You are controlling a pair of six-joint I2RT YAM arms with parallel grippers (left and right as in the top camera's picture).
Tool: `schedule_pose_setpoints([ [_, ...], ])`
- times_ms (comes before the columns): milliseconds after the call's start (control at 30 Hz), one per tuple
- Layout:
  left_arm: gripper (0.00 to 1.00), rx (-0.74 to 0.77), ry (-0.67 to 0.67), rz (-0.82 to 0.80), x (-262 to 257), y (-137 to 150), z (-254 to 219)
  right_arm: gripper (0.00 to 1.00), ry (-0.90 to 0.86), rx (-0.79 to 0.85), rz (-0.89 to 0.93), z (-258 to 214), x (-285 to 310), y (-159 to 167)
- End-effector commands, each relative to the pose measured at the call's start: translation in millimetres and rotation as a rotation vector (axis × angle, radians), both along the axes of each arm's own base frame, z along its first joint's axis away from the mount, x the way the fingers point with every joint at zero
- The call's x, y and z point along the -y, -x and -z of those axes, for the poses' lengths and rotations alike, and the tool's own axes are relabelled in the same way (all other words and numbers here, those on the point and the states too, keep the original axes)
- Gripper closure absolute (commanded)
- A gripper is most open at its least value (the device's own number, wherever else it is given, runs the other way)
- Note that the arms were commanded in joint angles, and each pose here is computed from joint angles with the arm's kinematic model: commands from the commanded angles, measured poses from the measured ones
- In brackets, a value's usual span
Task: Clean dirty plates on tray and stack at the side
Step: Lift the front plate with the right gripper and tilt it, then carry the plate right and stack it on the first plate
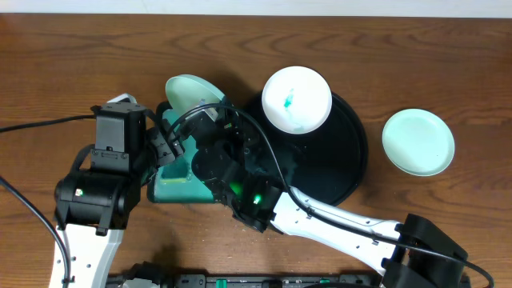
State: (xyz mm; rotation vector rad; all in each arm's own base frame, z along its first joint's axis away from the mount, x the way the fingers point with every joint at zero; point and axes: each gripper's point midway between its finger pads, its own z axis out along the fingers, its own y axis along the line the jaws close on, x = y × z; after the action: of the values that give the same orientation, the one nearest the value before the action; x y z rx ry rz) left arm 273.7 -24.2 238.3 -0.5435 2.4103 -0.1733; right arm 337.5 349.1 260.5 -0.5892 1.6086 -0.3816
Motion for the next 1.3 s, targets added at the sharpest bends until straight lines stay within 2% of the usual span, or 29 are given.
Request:
schedule_pose_setpoints([
  [0, 0.19, 0.015, -0.005, 0.003, -0.8, -2.4, -7.1, 0.99, -0.013, 0.024, 0.016, -15.6, 4.2, 2.7],
  [567, 0.18, 0.014, -0.005, 0.003, -0.8, -2.6, -6.8, 0.99, -0.018, 0.025, 0.017, -15.9, 4.6, 2.2],
  [667, 0.18, 0.014, -0.005, 0.003, -0.8, -2.6, -6.8, 0.99, -0.108, -0.001, 0.057, -9.5, 13.9, -5.7],
  [767, 0.18, 0.014, -0.005, 0.003, -0.8, -2.6, -6.8, 0.99, -0.328, -0.116, 0.169, 23.4, 44.2, -27.9],
  [833, 0.18, 0.014, -0.005, 0.003, -0.8, -2.6, -6.8, 0.99, -0.488, -0.298, 0.171, 59.4, 51.7, -37.4],
  [900, 0.18, 0.014, -0.005, 0.003, -0.8, -2.6, -6.8, 0.99, -0.660, -0.583, 0.060, 92.6, 36.6, -37.1],
  [1000, 0.18, 0.014, -0.005, 0.003, -0.8, -2.6, -6.8, 0.99, -0.832, -0.926, -0.266, 90.3, 9.4, -24.2],
  [1100, 0.18, 0.014, -0.005, 0.003, -0.8, -2.6, -6.8, 0.99, -0.970, -1.042, -0.330, 71.1, 38.2, -32.1],
  [1200, 0.18, 0.014, -0.005, 0.003, -0.8, -2.6, -6.8, 0.99, -1.048, -1.013, -0.200, 58.7, 101.2, -53.6],
  [1267, 0.18, 0.014, -0.005, 0.003, -0.8, -2.6, -6.8, 0.99, -1.065, -0.949, -0.020, 58.8, 157.3, -65.7],
])
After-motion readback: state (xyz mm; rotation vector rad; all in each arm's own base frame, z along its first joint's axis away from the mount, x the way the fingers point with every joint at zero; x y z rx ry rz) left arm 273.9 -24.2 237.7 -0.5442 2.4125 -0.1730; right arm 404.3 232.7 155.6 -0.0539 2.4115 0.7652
